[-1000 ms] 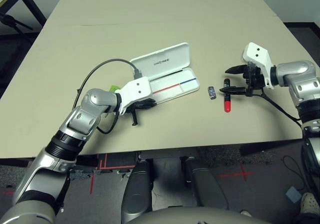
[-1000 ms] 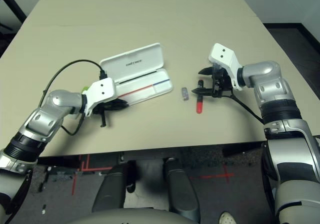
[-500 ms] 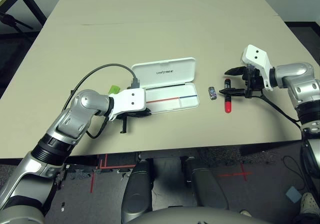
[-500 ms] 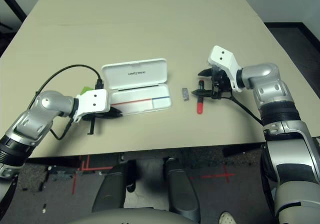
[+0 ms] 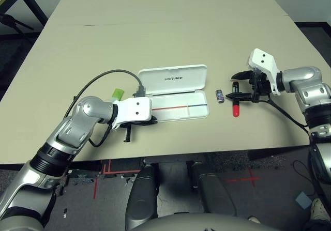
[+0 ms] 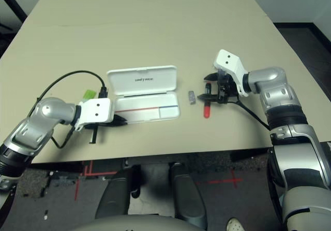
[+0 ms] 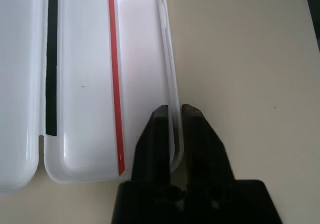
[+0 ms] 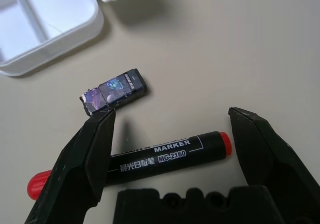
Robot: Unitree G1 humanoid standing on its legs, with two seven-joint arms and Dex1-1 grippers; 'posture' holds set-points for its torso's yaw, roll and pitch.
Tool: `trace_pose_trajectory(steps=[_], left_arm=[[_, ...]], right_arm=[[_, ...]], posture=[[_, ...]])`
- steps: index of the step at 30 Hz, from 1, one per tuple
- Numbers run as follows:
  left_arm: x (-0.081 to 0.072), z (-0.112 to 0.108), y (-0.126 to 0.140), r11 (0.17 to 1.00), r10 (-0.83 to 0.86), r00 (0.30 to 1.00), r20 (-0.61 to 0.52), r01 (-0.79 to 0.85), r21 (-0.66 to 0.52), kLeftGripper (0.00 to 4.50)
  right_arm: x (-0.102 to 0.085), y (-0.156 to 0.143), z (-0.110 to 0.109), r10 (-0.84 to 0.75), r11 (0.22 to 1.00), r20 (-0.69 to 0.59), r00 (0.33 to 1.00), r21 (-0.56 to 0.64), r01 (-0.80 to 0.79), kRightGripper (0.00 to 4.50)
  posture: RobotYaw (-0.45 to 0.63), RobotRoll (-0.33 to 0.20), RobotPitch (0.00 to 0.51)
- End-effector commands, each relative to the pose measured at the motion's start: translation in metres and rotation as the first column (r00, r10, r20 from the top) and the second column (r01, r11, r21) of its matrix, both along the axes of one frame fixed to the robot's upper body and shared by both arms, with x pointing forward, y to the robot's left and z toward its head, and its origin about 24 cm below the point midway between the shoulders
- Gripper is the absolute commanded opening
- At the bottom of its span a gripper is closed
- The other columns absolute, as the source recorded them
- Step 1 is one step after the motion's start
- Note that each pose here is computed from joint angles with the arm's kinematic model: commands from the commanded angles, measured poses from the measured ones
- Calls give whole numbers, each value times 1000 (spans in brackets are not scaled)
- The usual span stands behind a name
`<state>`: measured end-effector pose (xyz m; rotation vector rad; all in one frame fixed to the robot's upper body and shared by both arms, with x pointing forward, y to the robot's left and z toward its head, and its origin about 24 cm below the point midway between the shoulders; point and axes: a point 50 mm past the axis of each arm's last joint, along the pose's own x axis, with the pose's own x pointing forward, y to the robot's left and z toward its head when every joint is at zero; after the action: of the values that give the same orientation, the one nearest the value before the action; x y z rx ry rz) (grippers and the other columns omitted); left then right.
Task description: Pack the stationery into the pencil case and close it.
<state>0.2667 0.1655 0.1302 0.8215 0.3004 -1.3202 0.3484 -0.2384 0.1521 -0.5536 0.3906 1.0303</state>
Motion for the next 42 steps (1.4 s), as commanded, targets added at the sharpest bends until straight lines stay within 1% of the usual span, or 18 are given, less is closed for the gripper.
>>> trace_pose_trajectory(steps=[1, 2, 3, 7, 8, 12, 16, 17, 19, 21, 24, 28, 33, 36, 38, 40, 42], left_arm=[[-1, 5, 2, 1000, 15, 1000, 6, -15, -6, 1873], [-2, 6, 2, 1000, 15, 1000, 7, -15, -9, 2210], [-3, 8, 2, 1000, 15, 1000, 8, -15, -11, 2678], [-8, 19, 3, 999, 16, 1000, 12, -15, -33, 4288], [-9, 22, 4, 999, 17, 1000, 14, -16, -36, 4475], [-15, 35, 7, 998, 28, 999, 30, -27, -54, 4475], [-18, 45, 13, 996, 54, 997, 56, -50, -76, 4475], [-18, 47, 15, 995, 59, 996, 67, -54, -79, 4475], [-18, 52, 19, 995, 71, 994, 84, -64, -83, 4475], [-18, 57, 21, 993, 81, 992, 96, -73, -88, 4475], [-17, 62, 24, 992, 91, 989, 113, -80, -96, 4475], [-16, 65, 23, 992, 86, 989, 121, -74, -99, 4475], [-14, 63, 19, 994, 66, 990, 123, -55, -96, 4475], [-12, 61, 17, 994, 60, 990, 128, -48, -96, 4475], [-12, 61, 15, 994, 55, 989, 133, -43, -98, 4475], [-12, 60, 13, 994, 52, 990, 135, -38, -102, 4475], [-13, 59, 12, 994, 51, 990, 134, -37, -105, 4475]], right_arm=[[0, 1, -1, 10, 1000, -1, 1000, -14, -10, 4500], [0, 1, -1, 10, 1000, -1, 1000, -14, -10, 4500], [0, 2, -1, 10, 1000, -2, 1000, -14, -10, 4500], [0, 1, -2, 12, 1000, -2, 1000, -12, -12, 4500], [0, 1, -2, 12, 1000, -2, 1000, -11, -12, 4500], [-1, 2, 2, 24, 1000, 12, 1000, 15, -24, 4500], [-2, 5, 21, -12, 993, 64, 998, 118, 4, 4500], [-2, 4, 26, -38, 990, 79, 996, 140, 26, 4500], [-2, 1, 36, -143, 979, 107, 984, 161, 125, 4500], [-4, -2, 42, -250, 958, 101, 963, 171, 231, 4500], [-8, 0, 48, -434, 893, 48, 900, 159, 422, 4500], [-18, 11, 52, -599, 789, -84, 796, 109, 605, 4500], [-26, 23, 47, -697, 695, -187, 692, 61, 717, 4500], [-31, 28, 40, -731, 649, -239, 639, 42, 759, 4500], [-36, 28, 34, -765, 603, -273, 583, 13, 797, 4500], [-39, 26, 31, -788, 574, -273, 552, 1, 819, 4500], [-41, 26, 25, -795, 564, -274, 541, -4, 826, 4500]], posture=[[86, 0, 206], [86, 0, 206], [86, 0, 206], [88, 0, 207], [90, 0, 206], [90, 0, 205], [88, 0, 210], [87, 0, 214], [83, 0, 217], [76, 0, 222], [67, 0, 224], [50, 0, 228], [38, 0, 225], [43, 0, 226], [50, 0, 229], [54, 0, 230], [57, 0, 230]])
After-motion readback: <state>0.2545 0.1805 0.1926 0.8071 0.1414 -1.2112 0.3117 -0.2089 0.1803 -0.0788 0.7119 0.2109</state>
